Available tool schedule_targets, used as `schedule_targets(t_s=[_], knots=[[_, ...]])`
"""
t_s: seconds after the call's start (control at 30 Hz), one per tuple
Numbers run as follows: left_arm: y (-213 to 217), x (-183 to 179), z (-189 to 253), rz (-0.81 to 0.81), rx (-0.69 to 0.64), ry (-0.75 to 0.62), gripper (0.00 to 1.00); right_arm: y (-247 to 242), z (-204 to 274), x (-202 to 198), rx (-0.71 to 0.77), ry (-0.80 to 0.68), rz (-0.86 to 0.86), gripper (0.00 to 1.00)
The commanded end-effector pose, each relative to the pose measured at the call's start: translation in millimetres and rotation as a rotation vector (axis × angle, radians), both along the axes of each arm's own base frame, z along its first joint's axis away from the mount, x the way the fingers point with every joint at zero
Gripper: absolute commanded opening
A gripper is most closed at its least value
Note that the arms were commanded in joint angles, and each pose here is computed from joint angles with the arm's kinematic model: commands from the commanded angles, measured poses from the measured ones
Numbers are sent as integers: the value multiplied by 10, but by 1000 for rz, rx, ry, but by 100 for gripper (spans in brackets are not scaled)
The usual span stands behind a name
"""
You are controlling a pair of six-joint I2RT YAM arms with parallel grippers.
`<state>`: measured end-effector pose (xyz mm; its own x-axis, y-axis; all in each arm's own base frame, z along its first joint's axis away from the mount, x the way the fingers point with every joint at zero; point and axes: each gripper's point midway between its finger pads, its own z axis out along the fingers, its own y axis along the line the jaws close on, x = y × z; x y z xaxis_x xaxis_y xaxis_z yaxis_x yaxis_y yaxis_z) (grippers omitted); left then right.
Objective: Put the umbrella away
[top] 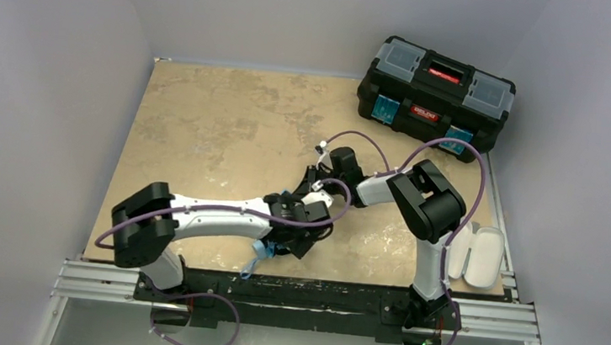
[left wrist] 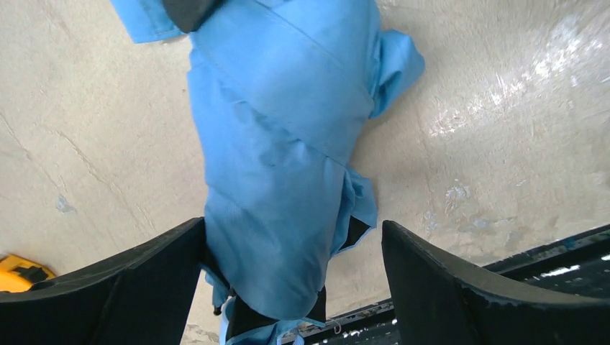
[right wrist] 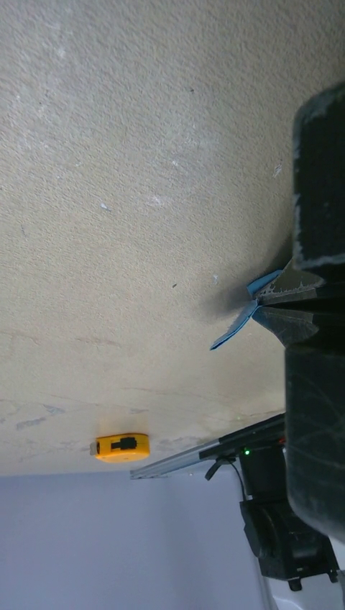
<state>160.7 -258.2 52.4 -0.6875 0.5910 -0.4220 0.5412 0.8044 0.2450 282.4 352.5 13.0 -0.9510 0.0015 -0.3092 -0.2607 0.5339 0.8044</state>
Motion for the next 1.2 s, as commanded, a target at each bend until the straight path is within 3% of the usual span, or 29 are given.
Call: schedule_targets(t_s=[0.0, 0.23, 0.47, 0.57, 0.6, 0.73, 0.77, 1.17], knots=[[-85, -43, 164, 31, -179, 68, 90, -275, -443, -143, -168, 51, -42, 0], [172, 54, 3, 65, -224, 81, 90, -259, -409, -114, -166, 42, -39, 0], [227, 98, -322, 84, -312, 149, 83, -254, -356, -108, -168, 30, -31, 0], [204, 53, -465, 64, -311, 179, 64, -241, -296, -90, -158, 23, -32, 0], [211, 42, -510, 67, -304, 187, 49, -233, -264, -86, -153, 18, -32, 0], [245, 7, -647, 70, -281, 204, 5, -199, -41, -78, -116, -6, -27, 0], [269, 9, -666, 74, -266, 203, 0, -196, 44, -76, -108, -17, -27, 0], [120, 34, -569, -3, -140, 110, 0, -79, 1171, -173, 9, -147, -16, 0]])
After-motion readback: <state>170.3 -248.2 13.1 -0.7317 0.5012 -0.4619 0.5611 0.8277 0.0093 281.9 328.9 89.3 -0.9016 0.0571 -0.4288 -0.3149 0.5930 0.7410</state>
